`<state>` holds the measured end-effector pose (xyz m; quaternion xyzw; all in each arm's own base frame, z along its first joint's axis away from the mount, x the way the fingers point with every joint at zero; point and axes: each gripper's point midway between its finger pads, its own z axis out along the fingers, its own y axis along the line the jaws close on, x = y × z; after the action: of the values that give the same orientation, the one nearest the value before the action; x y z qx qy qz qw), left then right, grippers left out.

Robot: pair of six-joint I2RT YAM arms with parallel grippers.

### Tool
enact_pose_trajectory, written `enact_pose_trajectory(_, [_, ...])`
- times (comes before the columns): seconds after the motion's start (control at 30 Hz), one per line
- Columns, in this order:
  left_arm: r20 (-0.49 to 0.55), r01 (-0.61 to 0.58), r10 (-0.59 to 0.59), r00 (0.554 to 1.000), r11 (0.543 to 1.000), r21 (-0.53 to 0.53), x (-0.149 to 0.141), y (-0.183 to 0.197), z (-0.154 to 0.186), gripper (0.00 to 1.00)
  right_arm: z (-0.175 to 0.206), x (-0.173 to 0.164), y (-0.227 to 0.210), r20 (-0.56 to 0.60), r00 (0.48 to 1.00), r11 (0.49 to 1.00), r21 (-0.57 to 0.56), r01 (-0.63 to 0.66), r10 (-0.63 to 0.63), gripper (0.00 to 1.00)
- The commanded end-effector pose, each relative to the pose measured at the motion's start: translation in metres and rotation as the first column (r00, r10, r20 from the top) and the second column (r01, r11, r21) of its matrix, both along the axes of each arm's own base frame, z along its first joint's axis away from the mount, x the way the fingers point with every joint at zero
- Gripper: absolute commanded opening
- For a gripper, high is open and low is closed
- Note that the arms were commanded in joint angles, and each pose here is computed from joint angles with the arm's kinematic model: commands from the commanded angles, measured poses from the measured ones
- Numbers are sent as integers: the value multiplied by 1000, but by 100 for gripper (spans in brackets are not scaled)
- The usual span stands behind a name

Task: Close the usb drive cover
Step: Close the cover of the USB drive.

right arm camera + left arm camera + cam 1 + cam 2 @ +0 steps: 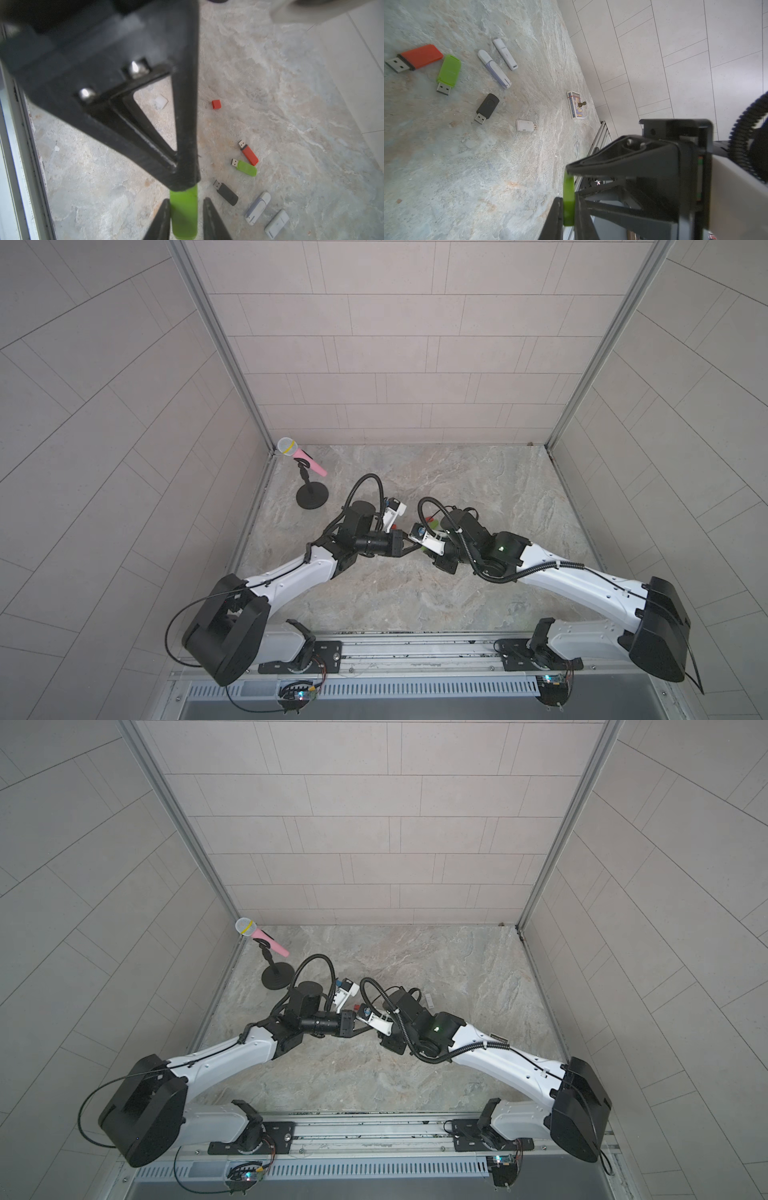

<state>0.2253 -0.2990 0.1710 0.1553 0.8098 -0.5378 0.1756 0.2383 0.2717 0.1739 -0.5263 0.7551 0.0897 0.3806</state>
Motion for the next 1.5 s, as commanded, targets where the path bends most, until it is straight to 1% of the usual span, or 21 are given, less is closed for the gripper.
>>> enact_pose_trajectory(0.0, [18,-6,5,1000,1000,14,-3,2,6,4,19,8,-4,111,994,999,44,-9,4,40])
enact_pose_trajectory(0.07, [22,-8,8,1000,1000,14,-3,3,7,4,12,4,-10,111,994,1000,18,-20,18,46])
enact_pose_trajectory(0.13, [21,-5,5,1000,1000,11,-3,2,9,4,7,0,-11,105,993,999,-1,-49,49,47])
enact_pose_trajectory(0.37, [19,-8,8,1000,1000,7,-2,2,10,5,1,-9,-3,68,992,994,15,-105,104,46])
enact_pose_trajectory(0.57, [19,-15,15,1000,1000,6,-2,3,11,4,4,-12,7,66,989,988,71,-137,133,46])
enact_pose_trajectory(0.8, [15,-19,19,1000,1000,1,-1,2,11,4,-5,-7,10,53,991,991,52,-123,120,40])
enact_pose_trajectory(0.97, [13,-19,19,1000,1000,-5,-1,1,12,5,-13,-4,10,44,993,993,36,-111,110,38])
enact_pose_trajectory(1.0, [13,-19,19,1000,1000,-5,0,1,12,5,-14,-2,9,46,993,994,32,-106,105,36])
enact_pose_trajectory(1.23, [13,-20,20,1000,1000,-5,-1,2,12,5,-12,5,9,63,996,997,35,-70,67,27])
enact_pose_trajectory(1.47, [12,-25,25,1000,1000,-6,1,1,13,5,-8,11,10,73,997,998,50,-43,40,23])
